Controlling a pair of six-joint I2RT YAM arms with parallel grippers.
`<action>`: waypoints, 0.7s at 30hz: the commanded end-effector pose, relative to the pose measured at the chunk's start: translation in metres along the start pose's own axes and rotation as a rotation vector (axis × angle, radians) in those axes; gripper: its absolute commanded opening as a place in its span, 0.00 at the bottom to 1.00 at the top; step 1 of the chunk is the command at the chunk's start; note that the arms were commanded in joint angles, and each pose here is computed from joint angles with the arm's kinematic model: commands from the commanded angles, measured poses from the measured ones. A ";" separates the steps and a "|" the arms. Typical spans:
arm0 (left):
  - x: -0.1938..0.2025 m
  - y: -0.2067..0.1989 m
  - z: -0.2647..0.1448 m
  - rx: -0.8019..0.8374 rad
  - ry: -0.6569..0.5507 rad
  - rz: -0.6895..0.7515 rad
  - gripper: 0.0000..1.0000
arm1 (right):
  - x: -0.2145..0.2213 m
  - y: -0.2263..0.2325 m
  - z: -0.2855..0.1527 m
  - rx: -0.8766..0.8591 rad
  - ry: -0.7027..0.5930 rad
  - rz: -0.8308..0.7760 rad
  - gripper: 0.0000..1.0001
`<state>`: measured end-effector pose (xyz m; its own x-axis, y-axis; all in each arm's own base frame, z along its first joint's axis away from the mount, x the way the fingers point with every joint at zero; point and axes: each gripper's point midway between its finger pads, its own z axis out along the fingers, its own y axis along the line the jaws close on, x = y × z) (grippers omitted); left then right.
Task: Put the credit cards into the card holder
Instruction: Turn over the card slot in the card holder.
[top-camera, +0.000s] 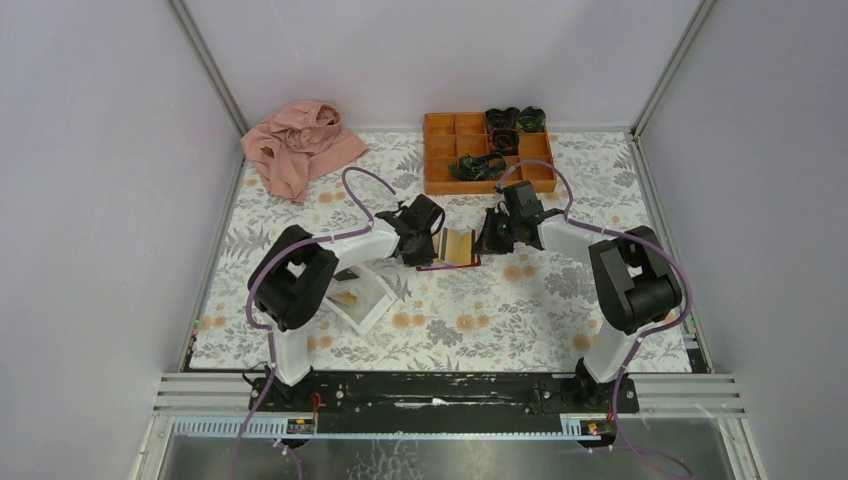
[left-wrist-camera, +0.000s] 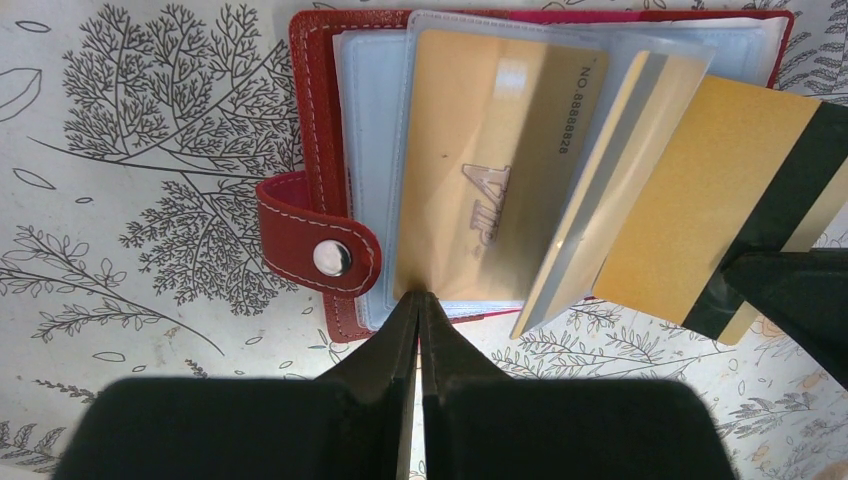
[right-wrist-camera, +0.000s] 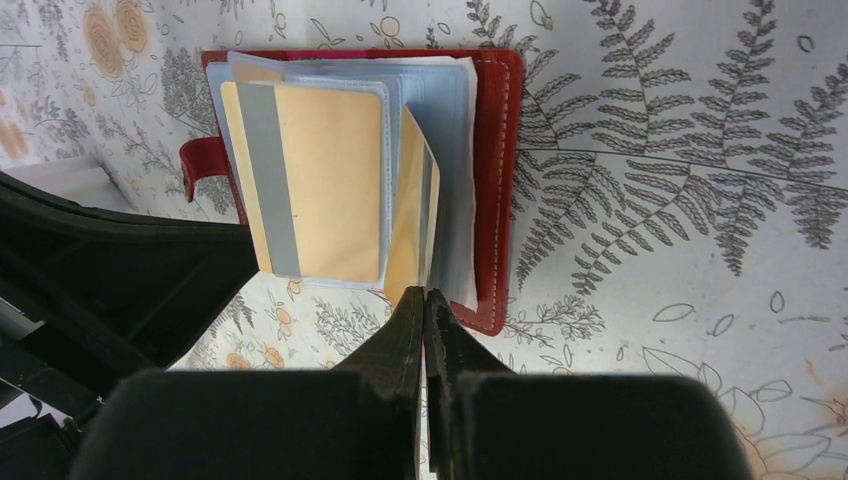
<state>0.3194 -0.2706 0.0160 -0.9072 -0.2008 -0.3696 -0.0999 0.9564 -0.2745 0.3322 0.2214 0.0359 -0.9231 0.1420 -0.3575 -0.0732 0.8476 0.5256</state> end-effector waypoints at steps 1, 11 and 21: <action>0.021 0.025 0.020 -0.078 0.072 0.026 0.06 | 0.014 -0.004 0.012 -0.025 0.033 0.002 0.00; 0.022 0.027 0.020 -0.085 0.081 0.030 0.06 | 0.005 0.022 0.015 -0.171 0.004 -0.004 0.00; 0.024 0.031 0.020 -0.097 0.085 0.036 0.06 | -0.008 0.049 -0.001 -0.299 -0.059 -0.044 0.00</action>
<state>0.3201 -0.2697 0.0157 -0.9084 -0.1896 -0.3725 -0.0895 0.9588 -0.2698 0.3381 0.2485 0.0458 -0.9085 0.1565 -0.3874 -0.1587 0.7284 0.6665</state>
